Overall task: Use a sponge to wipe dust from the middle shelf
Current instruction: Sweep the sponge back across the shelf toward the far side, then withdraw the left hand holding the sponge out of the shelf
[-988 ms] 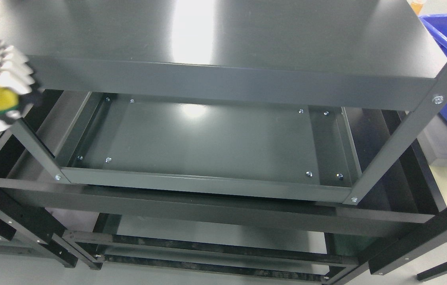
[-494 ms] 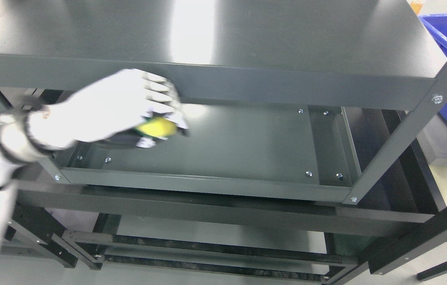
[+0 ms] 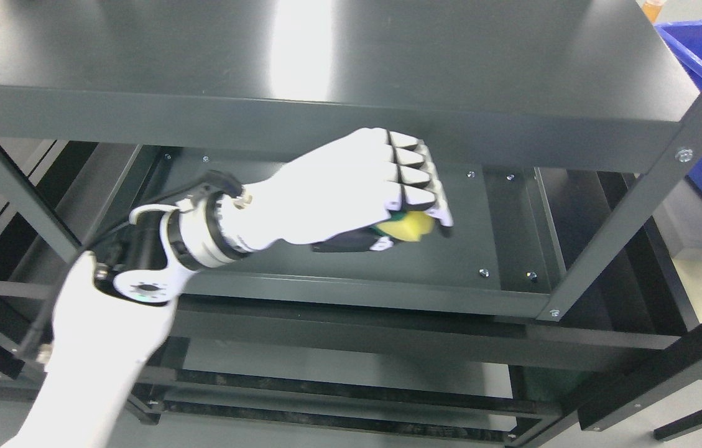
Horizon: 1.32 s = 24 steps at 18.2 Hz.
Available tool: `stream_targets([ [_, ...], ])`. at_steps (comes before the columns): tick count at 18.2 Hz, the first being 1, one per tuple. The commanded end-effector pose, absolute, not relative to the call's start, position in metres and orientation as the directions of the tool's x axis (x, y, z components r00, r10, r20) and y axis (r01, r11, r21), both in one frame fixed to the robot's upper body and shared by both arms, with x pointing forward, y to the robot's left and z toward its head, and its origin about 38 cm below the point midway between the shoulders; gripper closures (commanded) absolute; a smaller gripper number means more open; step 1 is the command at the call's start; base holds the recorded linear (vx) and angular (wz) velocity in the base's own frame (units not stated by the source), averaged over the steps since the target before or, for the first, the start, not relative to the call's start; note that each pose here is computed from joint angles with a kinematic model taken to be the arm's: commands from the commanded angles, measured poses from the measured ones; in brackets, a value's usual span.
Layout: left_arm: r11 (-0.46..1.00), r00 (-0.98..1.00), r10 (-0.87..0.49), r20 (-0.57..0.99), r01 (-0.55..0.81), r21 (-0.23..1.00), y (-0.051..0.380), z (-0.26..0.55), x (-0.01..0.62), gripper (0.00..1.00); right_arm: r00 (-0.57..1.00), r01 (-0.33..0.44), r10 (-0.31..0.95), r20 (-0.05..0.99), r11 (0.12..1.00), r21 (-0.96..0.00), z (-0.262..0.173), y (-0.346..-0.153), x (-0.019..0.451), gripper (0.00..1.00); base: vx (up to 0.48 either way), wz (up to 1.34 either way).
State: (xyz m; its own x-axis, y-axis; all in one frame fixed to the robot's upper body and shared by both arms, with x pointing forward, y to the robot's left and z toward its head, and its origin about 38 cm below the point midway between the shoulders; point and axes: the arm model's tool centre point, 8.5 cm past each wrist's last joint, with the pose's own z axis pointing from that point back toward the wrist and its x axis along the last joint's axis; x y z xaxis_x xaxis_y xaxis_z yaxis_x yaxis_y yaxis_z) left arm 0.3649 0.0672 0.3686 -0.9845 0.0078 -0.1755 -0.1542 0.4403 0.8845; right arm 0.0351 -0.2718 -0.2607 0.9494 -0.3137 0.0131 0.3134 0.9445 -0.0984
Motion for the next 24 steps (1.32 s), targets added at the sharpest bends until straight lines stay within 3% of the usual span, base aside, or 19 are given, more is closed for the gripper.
stream_targets([
  [1, 0.324, -0.946, 0.311, -0.094, 0.012, 0.946, -0.057, 0.316, 0.314, 1.00, 0.949, 0.316, -0.313, 0.039, 0.942, -0.112, -0.260, -0.284, 0.041, 0.00, 0.000, 0.00],
  [6, 0.334, -0.979, 0.201, 0.026, 0.094, 0.938, -0.064, 0.307, 0.340, 1.00, 0.949, 0.316, -0.313, 0.039, 0.942, -0.112, -0.260, -0.284, 0.041, 0.00, 0.000, 0.00],
  [8, 0.362, -0.973, 0.193, 0.124, 0.188, 0.913, -0.063, 0.298, 0.351, 1.00, 0.949, 0.316, -0.313, 0.039, 0.942, -0.112, -0.260, -0.284, 0.041, 0.00, 0.000, 0.00],
  [11, 0.469, -0.873, 0.144, 0.466, 0.475, 0.745, -0.052, 0.259, 0.368, 1.00, 0.949, 0.314, -0.312, 0.039, 0.943, -0.112, -0.260, -0.284, 0.041, 0.00, 0.000, 0.00],
  [13, 0.585, -0.767, 0.110, 0.632, 0.564, 0.582, -0.022, 0.227, 0.379, 1.00, 0.948, 0.317, -0.315, 0.039, 0.942, -0.112, -0.260, -0.284, 0.041, 0.00, 0.000, 0.00],
  [16, 0.764, -0.653, 0.058, 0.755, 0.516, 0.388, 0.045, 0.192, 0.398, 1.00, 0.949, 0.316, -0.313, 0.039, 0.942, -0.112, -0.260, -0.284, 0.041, 0.00, 0.000, 0.00],
  [20, 0.934, -0.519, 0.051, 0.853, 0.327, 0.143, 0.150, 0.192, 0.425, 1.00, 0.949, 0.314, -0.312, 0.039, 0.943, -0.112, -0.260, -0.284, 0.041, 0.00, 0.000, 0.00],
  [24, 0.977, -0.476, 0.064, 0.877, 0.211, 0.044, 0.219, 0.197, 0.414, 1.00, 0.949, 0.316, -0.313, 0.039, 0.942, -0.112, -0.260, -0.284, 0.041, 0.00, 0.000, 0.00],
])
